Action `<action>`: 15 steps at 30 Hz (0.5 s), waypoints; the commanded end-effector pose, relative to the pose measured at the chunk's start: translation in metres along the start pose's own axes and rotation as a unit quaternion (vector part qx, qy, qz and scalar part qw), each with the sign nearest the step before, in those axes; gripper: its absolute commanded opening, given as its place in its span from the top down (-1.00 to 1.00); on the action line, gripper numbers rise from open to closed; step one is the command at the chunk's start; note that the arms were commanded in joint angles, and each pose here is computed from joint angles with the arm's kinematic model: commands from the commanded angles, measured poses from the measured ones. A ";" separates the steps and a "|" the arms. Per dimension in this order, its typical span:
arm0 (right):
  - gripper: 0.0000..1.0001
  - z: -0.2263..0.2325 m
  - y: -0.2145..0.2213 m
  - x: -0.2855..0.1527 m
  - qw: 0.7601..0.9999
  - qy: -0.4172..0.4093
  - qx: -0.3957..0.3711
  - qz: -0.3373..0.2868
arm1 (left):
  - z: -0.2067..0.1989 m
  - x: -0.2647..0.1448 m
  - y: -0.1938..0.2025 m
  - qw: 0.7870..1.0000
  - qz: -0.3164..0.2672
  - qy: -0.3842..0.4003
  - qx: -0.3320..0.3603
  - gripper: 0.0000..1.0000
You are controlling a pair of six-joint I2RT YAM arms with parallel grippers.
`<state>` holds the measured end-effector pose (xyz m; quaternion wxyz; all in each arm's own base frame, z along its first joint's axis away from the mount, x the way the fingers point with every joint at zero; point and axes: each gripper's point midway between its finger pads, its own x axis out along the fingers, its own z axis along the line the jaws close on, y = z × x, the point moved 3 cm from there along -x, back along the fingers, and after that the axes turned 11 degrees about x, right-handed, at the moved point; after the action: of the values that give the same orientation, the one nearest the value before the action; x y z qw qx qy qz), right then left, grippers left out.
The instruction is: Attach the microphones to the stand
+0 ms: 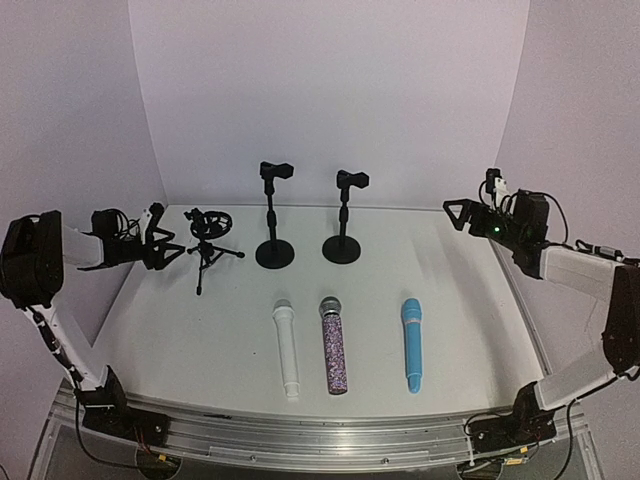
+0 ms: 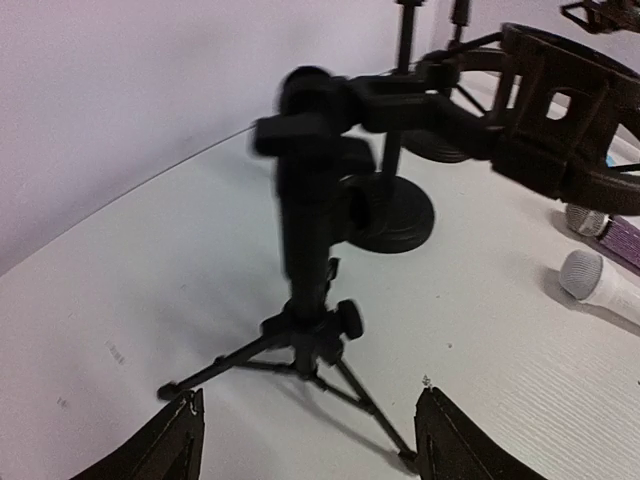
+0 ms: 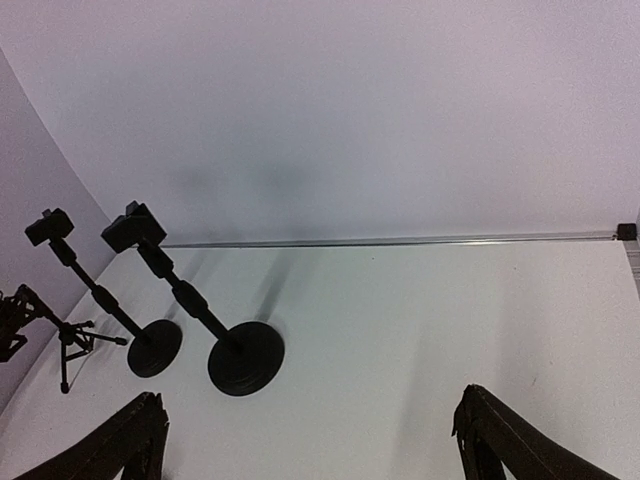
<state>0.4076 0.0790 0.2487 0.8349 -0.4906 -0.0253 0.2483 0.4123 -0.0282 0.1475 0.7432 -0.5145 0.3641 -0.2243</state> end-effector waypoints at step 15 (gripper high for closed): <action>-0.94 0.043 0.003 0.038 0.998 -0.057 -0.033 0.025 | 0.013 0.084 -0.030 0.976 -0.095 0.133 0.141 -0.26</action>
<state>0.4181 0.1242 0.2431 0.8156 -0.4922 -0.0420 0.3012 0.4717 -0.0758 0.1395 0.7360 -0.4194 0.3804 -0.3711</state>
